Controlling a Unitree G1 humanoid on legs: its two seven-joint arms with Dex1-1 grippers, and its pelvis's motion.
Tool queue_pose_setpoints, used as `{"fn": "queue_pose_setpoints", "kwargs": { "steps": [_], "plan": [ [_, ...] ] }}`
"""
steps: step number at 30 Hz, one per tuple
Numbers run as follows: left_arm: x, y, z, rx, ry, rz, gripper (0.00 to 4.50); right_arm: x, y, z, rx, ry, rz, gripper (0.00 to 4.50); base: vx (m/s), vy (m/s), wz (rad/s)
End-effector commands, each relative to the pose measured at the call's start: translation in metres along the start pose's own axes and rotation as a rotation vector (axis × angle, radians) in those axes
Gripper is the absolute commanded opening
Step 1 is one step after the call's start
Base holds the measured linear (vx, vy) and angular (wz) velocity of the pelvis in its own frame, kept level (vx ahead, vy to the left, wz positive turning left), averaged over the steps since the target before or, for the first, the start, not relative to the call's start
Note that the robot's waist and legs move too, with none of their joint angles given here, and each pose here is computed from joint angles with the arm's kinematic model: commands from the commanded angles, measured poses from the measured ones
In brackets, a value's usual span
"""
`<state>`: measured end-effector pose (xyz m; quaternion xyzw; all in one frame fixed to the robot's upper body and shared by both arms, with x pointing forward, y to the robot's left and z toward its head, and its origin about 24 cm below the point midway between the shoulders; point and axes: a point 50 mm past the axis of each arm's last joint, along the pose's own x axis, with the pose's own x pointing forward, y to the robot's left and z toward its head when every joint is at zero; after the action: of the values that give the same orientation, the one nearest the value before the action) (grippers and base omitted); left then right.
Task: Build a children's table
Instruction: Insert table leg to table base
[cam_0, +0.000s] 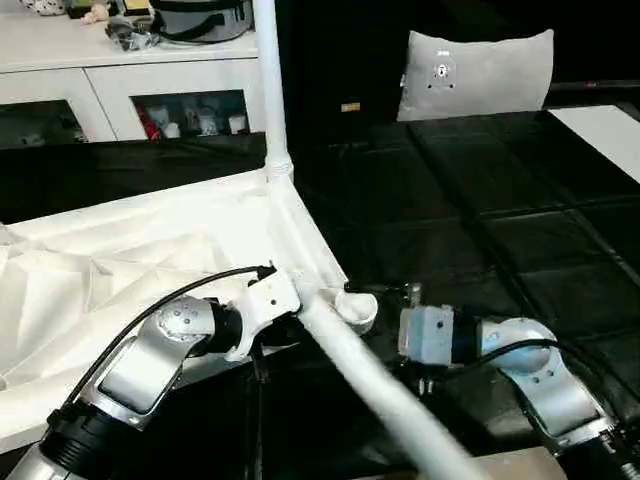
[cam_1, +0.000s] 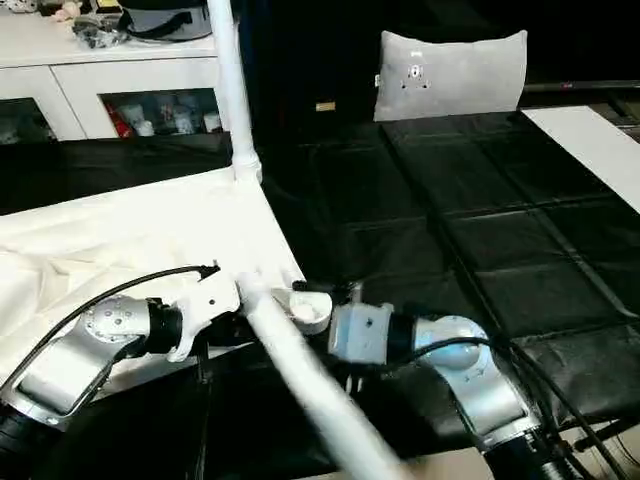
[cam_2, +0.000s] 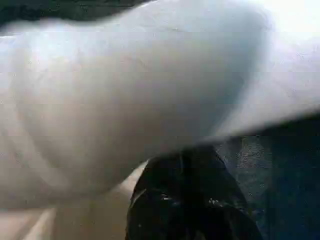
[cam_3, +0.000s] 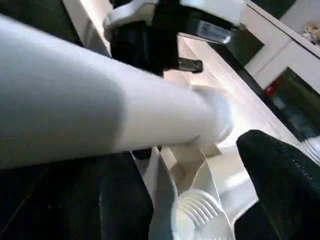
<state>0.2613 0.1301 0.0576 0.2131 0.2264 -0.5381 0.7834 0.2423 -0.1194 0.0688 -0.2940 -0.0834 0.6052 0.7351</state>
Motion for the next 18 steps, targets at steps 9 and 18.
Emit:
{"fn": "queue_pose_setpoints", "kwargs": {
  "steps": [9, 18],
  "plan": [
    [0.000, -0.001, 0.013, 0.051, -0.035, -0.016, 0.00, 0.014, -0.002, 0.004, -0.140, -0.012, 0.004, 4.49, 0.000, 0.000, 0.00],
    [0.001, -0.001, 0.012, 0.050, -0.030, -0.025, 0.00, 0.019, 0.003, 0.001, -0.057, -0.018, -0.030, 4.49, 0.000, 0.000, 0.00]
  ]
}}
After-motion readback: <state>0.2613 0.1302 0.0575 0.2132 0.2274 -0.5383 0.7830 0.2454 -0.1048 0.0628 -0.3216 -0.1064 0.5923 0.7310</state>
